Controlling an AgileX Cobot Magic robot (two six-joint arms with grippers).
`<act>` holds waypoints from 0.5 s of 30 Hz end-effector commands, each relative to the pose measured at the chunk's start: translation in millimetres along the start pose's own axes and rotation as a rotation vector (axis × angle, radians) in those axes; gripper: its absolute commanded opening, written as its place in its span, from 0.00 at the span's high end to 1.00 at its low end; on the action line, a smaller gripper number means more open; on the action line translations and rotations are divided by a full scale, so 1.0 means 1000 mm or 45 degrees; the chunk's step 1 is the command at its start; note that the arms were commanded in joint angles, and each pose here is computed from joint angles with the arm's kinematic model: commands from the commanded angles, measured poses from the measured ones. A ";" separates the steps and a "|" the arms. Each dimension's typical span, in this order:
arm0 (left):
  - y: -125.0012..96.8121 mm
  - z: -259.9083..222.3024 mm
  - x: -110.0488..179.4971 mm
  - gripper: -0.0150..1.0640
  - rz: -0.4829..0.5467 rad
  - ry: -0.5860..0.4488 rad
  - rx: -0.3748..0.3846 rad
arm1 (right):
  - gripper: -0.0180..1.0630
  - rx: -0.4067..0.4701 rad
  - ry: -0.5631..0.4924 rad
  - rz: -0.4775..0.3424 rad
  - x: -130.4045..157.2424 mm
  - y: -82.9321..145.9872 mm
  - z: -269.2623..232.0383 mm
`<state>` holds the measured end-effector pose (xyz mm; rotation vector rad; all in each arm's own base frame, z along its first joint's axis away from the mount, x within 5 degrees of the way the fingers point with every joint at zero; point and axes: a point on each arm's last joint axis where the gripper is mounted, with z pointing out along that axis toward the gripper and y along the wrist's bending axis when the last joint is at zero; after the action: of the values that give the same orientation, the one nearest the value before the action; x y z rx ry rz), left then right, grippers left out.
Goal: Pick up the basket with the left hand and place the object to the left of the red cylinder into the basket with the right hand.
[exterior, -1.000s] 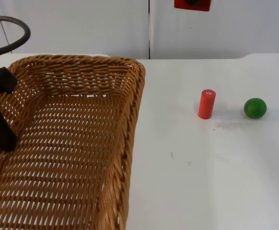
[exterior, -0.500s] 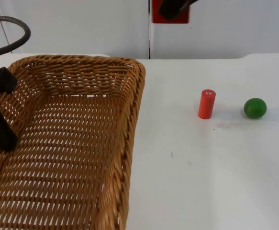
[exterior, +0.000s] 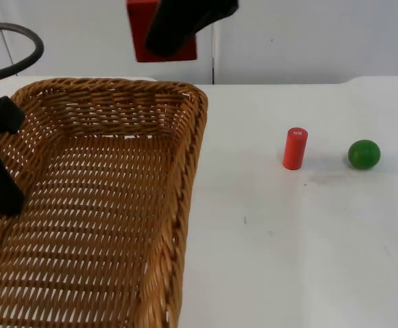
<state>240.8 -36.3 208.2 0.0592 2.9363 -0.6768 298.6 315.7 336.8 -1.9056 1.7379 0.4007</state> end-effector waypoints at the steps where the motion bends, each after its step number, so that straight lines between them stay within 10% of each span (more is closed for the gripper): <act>1: -0.004 -0.003 0.000 0.99 0.009 -0.010 0.018 | 0.98 0.025 -0.044 -0.018 -0.009 0.005 -0.007; 15: -0.004 -0.003 0.000 0.99 0.009 -0.010 0.018 | 0.98 -0.025 -0.145 0.037 -0.012 0.015 0.012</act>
<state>240.8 -36.3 208.2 0.0622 2.9359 -0.6765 286.2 332.0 325.5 -1.8587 1.7198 0.5212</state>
